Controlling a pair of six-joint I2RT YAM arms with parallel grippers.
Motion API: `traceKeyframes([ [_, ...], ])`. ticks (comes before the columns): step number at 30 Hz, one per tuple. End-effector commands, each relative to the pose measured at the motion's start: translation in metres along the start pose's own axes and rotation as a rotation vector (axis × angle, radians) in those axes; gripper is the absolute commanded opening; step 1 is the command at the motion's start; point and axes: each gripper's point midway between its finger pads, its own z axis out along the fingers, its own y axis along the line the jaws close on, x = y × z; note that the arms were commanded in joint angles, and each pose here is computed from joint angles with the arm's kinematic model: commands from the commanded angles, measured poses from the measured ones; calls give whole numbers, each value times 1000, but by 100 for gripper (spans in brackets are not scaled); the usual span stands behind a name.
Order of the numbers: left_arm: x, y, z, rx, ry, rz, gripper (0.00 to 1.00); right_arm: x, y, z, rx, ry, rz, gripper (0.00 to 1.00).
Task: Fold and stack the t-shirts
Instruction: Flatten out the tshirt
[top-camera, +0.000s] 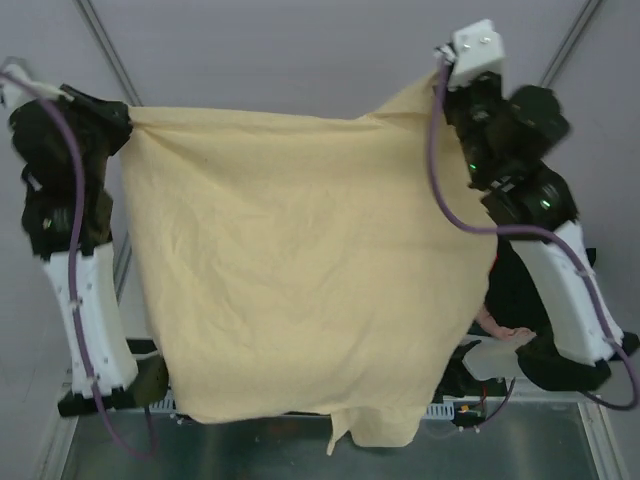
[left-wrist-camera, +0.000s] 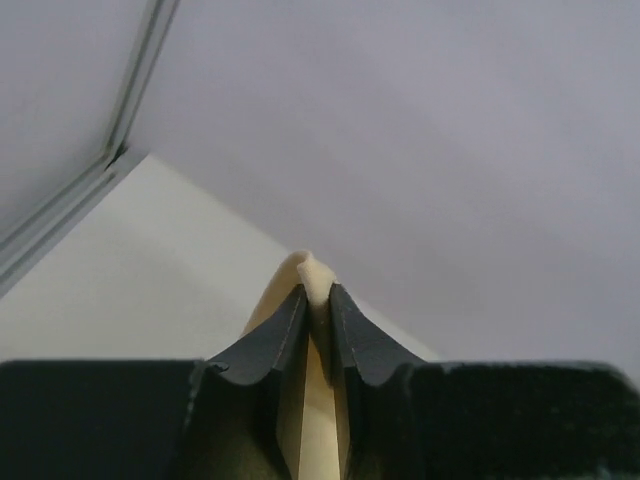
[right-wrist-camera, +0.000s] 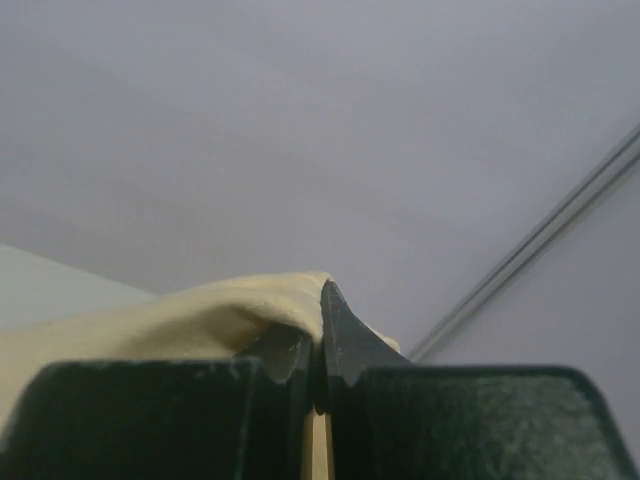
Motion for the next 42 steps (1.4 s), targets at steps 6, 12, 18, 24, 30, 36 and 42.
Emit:
traceKeyframes([
  [6,225,193,207,-565,468,316,75,320,170,184,-166,554,-105,7],
  [12,296,245,222,-717,678,375,99,407,211,188,-196,780,-150,99],
  [18,299,234,184,-731,696,380,99,381,178,118,-131,819,-23,97],
  [24,330,233,130,-735,802,378,99,388,189,11,-171,1005,246,97],
  [30,366,237,93,-668,920,303,99,425,216,-56,-209,1176,379,97],
  [36,401,235,89,-579,1023,249,99,456,237,-73,-198,1267,426,97],
  [42,431,238,107,-543,1101,232,99,491,251,-80,-168,1371,401,97],
])
